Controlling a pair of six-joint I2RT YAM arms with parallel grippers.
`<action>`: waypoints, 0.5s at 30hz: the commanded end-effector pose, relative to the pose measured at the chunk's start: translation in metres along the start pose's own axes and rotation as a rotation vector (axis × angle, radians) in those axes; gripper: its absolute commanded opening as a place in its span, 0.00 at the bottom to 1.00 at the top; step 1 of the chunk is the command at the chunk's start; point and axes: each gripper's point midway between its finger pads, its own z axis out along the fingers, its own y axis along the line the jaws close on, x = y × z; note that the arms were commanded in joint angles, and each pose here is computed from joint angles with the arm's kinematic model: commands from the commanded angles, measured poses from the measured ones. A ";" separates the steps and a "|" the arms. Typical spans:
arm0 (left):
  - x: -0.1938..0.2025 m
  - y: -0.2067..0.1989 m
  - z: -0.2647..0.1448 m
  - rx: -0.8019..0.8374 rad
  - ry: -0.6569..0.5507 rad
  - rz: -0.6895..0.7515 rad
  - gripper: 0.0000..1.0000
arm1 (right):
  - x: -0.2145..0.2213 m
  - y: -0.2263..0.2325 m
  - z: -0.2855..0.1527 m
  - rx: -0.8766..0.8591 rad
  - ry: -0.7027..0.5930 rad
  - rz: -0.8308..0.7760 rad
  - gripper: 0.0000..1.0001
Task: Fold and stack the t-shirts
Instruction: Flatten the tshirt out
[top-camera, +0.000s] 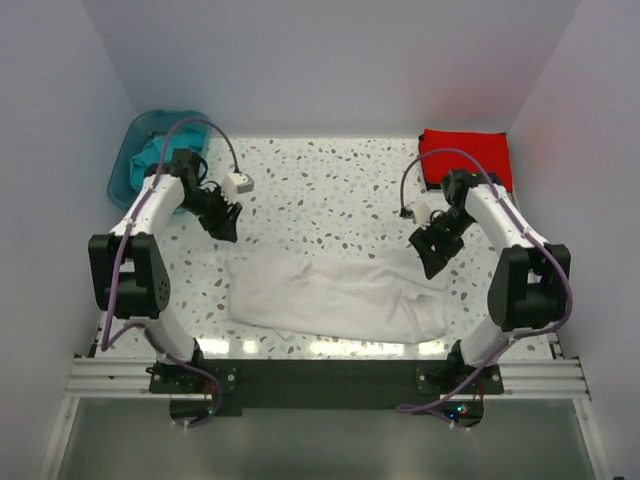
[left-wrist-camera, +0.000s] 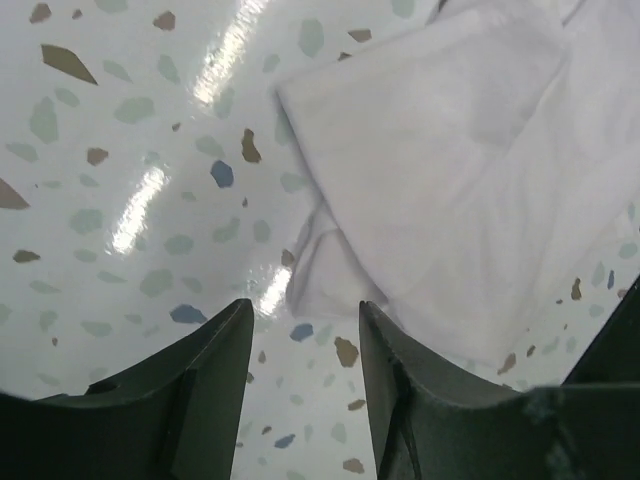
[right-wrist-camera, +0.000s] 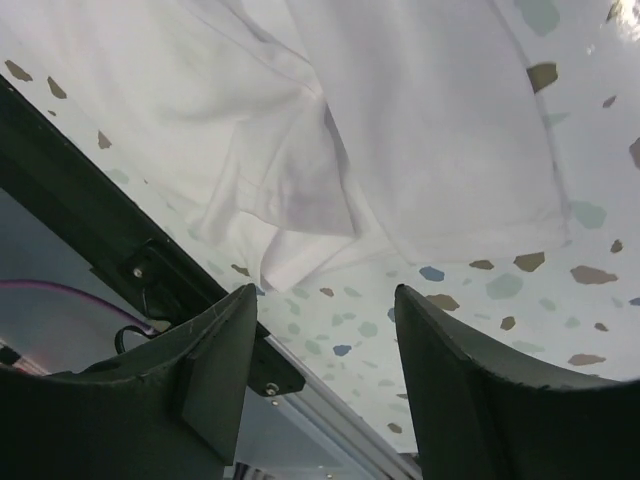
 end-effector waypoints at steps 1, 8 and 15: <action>-0.036 0.033 0.030 -0.083 -0.032 -0.061 0.50 | 0.018 -0.004 0.007 -0.041 0.066 0.114 0.60; -0.046 0.059 0.072 -0.167 0.025 -0.147 0.51 | 0.039 -0.005 0.020 0.008 0.132 0.208 0.59; -0.034 0.054 0.102 -0.142 0.094 -0.158 0.52 | 0.024 -0.001 0.029 -0.033 0.106 0.246 0.59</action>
